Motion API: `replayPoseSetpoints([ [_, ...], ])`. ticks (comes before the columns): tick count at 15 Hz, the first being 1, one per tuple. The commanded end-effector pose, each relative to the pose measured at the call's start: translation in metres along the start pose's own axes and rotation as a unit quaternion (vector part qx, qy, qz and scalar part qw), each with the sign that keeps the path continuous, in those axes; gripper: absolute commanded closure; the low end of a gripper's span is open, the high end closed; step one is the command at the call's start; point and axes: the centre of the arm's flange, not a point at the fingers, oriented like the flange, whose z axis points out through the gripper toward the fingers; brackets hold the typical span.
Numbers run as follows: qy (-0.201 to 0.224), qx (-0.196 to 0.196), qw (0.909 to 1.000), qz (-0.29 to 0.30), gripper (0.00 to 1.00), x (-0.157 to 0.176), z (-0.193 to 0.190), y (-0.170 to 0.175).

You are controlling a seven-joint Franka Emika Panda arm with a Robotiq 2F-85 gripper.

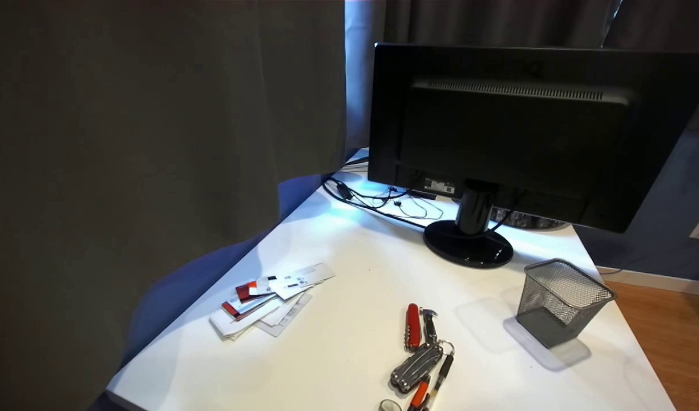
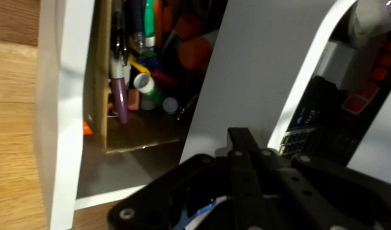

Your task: Open the second top drawer, then put the green pencil in the second top drawer and close the drawer

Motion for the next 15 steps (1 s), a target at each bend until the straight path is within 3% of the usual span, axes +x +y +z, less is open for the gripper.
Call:
replayPoseSetpoints([
  [1,-0.002,0.047,0.9985,0.027,0.96,-0.005,0.019,-0.016],
  [15,-0.005,0.17,0.9802,0.102,0.97,-0.028,0.06,-0.052],
])
